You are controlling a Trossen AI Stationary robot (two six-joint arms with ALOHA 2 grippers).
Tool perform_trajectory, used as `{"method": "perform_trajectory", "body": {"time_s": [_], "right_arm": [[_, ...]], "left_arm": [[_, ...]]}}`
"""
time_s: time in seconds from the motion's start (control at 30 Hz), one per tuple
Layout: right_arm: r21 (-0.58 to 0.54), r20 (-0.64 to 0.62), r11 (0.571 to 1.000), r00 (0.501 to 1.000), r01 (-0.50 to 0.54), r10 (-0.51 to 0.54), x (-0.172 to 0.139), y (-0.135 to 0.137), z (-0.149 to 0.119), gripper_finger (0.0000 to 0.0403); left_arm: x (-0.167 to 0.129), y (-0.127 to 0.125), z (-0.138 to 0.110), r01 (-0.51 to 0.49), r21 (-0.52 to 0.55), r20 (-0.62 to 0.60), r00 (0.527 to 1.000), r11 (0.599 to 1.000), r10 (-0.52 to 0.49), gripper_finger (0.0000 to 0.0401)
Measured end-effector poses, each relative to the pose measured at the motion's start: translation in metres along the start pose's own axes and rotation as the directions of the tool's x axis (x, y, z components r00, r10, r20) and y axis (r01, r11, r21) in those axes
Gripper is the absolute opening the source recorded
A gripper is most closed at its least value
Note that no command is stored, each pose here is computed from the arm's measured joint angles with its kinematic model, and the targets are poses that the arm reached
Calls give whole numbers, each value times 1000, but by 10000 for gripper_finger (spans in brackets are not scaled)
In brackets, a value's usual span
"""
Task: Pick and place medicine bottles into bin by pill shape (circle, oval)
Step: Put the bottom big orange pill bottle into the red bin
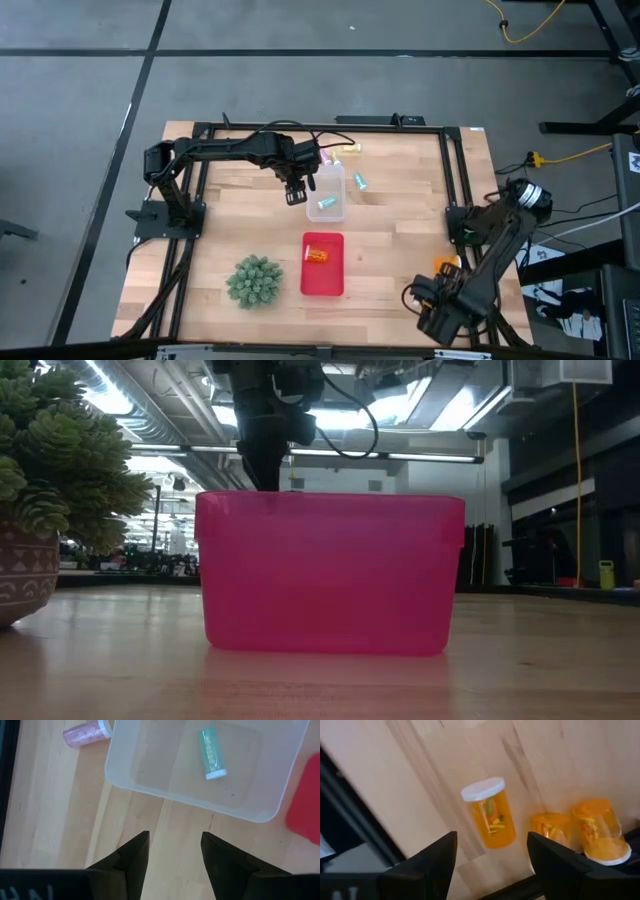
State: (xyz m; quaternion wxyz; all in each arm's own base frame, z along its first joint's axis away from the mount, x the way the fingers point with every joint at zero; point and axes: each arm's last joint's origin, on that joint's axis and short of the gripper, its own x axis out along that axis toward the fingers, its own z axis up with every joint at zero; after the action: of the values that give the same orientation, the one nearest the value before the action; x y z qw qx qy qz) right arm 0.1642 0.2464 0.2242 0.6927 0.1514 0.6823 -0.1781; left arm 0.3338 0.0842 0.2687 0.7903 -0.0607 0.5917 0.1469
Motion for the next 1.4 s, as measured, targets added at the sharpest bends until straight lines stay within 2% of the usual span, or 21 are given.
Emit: {"method": "perform_trajectory", "body": {"time_s": [0.23, 0.5, 0.63, 0.87, 1.0, 1.13, 1.4], "right_arm": [[-106, -54, 993, 997, 56, -62, 25, 13, -3, 243], [-217, -66, 971, 990, 104, -121, 42, 17, 6, 243], [-265, -124, 957, 980, 121, -159, 56, 20, 11, 243], [-235, -228, 965, 958, 118, -173, 90, 11, 14, 243], [-187, -282, 977, 947, 105, -156, 95, 6, 20, 243], [-174, -286, 979, 946, 103, -150, 95, 5, 25, 242], [-169, -281, 980, 948, 107, -152, 95, 5, 27, 187]], "left_arm": [[0, 0, 1, 0, -8, 8, 1000, 1000, 0, 173], [0, 0, 3, 1, -11, 31, 1000, 1000, -1, 173], [0, 0, 4, 2, -12, 37, 999, 1000, -1, 173], [0, 0, 4, 2, -10, 37, 999, 1000, -1, 173], [0, 0, 4, 2, -9, 37, 999, 1000, -1, 173], [0, 0, 4, 2, -9, 39, 999, 1000, -1, 173], [0, 0, 4, 2, -9, 46, 999, 1000, -2, 173]]}}
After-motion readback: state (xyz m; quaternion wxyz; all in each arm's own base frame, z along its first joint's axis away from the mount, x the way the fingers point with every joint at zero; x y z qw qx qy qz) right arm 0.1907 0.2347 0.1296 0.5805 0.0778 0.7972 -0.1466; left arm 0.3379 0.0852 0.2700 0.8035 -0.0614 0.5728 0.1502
